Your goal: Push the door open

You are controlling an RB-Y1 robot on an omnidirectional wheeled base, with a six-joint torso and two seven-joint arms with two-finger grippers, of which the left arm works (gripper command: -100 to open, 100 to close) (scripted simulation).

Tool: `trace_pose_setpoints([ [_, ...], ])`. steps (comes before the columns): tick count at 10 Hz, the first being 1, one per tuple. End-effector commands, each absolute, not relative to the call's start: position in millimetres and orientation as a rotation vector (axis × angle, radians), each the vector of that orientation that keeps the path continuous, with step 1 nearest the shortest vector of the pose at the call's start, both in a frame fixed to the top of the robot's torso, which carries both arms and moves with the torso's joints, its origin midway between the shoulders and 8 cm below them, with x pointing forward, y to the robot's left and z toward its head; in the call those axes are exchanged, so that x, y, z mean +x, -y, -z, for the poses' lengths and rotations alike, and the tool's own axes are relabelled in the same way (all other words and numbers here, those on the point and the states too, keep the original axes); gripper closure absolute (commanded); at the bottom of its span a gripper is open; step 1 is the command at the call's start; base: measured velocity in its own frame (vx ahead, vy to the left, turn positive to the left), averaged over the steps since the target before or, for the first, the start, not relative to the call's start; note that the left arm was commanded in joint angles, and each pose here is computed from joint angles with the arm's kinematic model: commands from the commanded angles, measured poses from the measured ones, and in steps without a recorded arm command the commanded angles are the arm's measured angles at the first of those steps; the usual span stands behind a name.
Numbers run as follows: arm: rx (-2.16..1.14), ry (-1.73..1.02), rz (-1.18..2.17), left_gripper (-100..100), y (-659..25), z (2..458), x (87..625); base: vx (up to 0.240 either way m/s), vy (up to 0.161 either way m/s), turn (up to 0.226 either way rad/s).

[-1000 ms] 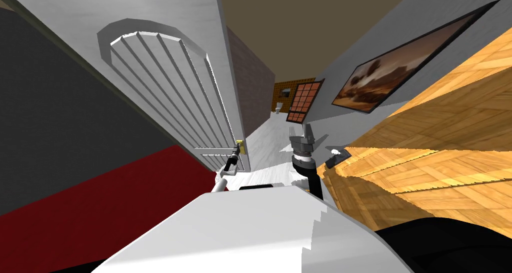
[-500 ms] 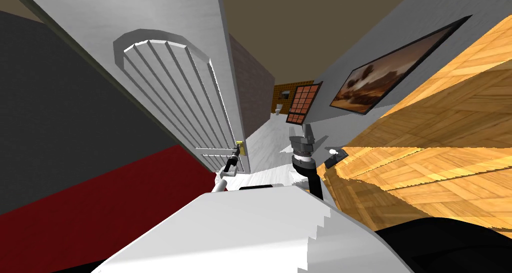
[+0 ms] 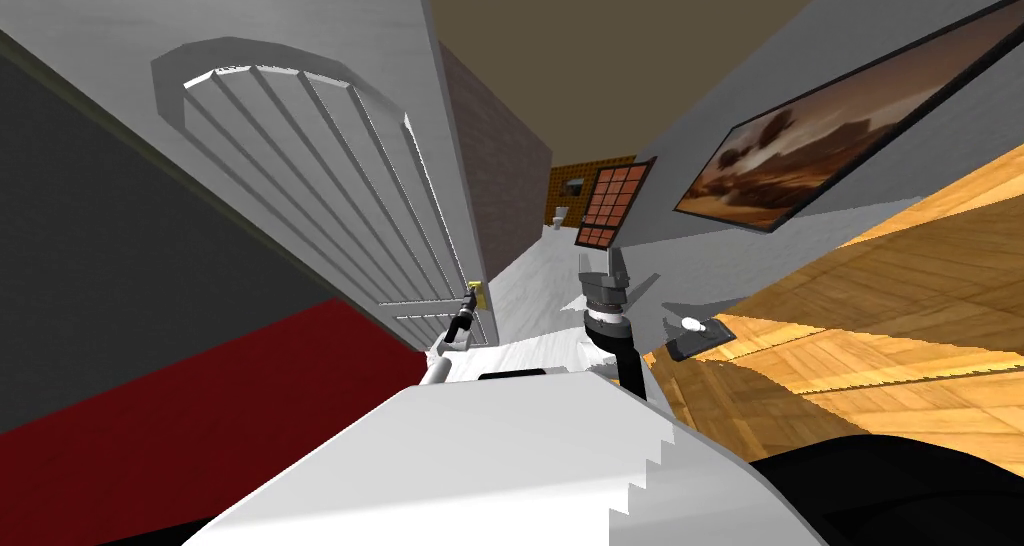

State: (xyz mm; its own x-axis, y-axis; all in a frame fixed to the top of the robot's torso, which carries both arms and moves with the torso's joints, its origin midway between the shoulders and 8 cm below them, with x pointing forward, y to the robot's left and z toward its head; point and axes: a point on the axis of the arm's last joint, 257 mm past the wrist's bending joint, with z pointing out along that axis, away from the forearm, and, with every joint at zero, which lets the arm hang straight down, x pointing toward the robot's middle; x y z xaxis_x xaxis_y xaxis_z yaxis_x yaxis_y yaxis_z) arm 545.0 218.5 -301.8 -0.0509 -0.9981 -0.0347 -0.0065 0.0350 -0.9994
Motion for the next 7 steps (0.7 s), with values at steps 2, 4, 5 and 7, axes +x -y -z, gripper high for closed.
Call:
trace_pose_setpoints([
  [2, -1.169, -1.235, 1.181, 100, -244.9, 296.8, 547.6, 0.21, -0.094, 0.064],
  [4, -1.177, -1.219, 1.164, 100, -256.6, 295.9, 548.5, 0.157, -0.078, 0.072],
  [5, -1.18, -1.214, 1.158, 100, -260.5, 295.6, 548.7, 0.136, -0.083, 0.071],
  [7, -1.189, -1.197, 1.141, 100, -272.3, 294.7, 549.4, 0.133, -0.094, 0.056],
])
